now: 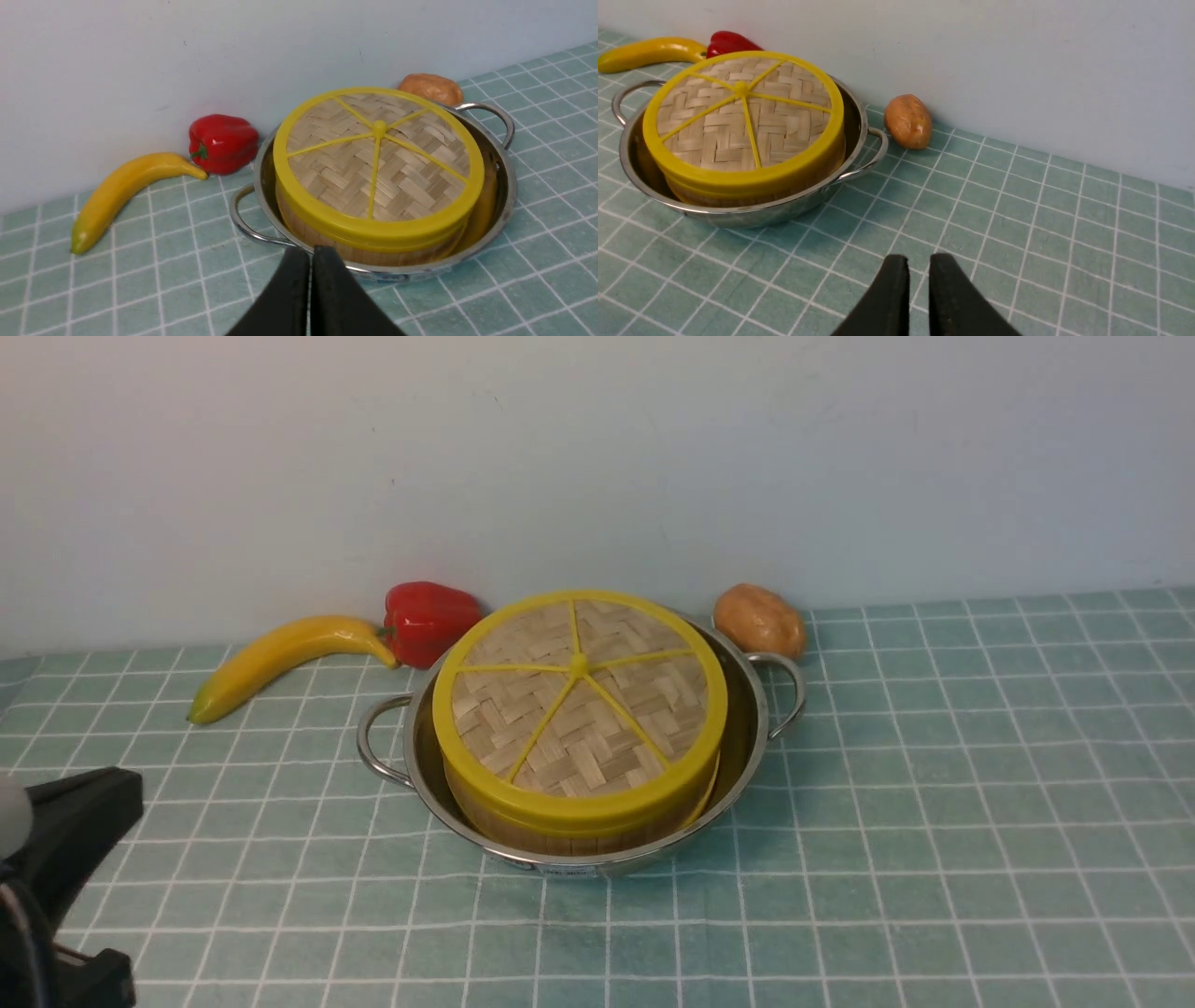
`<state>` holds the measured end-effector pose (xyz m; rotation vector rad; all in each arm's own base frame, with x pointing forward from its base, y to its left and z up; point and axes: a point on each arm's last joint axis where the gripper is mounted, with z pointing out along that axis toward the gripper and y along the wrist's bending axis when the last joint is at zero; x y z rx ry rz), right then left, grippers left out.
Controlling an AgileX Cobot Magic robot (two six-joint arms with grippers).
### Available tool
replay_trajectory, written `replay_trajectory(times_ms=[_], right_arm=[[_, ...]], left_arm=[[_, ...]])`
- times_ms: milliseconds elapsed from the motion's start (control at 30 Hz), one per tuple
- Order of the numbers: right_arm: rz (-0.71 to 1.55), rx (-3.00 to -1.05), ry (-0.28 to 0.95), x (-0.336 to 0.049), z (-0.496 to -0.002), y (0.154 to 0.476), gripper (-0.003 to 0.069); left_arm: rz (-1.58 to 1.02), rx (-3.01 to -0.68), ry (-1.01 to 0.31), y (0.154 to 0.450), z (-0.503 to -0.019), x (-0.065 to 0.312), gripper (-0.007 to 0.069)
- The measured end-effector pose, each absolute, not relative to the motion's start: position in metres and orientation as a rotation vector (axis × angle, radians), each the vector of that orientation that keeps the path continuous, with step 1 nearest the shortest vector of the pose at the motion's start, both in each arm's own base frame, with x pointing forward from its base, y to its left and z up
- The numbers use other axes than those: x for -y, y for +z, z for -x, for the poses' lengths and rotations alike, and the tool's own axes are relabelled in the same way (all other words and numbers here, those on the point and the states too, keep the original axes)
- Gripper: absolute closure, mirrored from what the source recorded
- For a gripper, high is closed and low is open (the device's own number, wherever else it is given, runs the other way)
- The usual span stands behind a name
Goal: Place the steamer in the pot on the blue tablecloth, and put the lid on the steamer.
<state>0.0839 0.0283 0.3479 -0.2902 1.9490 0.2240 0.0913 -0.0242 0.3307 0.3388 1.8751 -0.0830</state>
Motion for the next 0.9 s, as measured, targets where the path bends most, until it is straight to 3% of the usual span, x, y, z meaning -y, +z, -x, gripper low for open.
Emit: replay_trajectory(times_ms=[167, 300, 467, 600, 900], right_arm=[[0.286, -1.951, 0.237, -0.029, -0.084, 0.348, 0.0553], [0.285, -1.951, 0.239, -0.029, -0.084, 0.348, 0.0544], [0.284, -1.951, 0.242, -0.029, -0.084, 0.348, 0.0531], [0.284, -1.951, 0.242, -0.029, -0.084, 0.348, 0.0519], [0.284, -1.947, 0.243, -0.029, -0.084, 0.348, 0.0490]], left_arm=[[-0.193, -1.768, 0.110, 0.325, -0.071, -0.002, 0.0613], [-0.050, -1.708, 0.220, 0.292, -0.056, -0.013, 0.0607], [0.073, -1.692, 0.246, 0.241, -0.050, -0.016, 0.0599], [0.094, -1.698, 0.246, 0.221, -0.049, -0.016, 0.0592], [0.089, -1.690, 0.235, 0.215, -0.050, -0.016, 0.0571]])
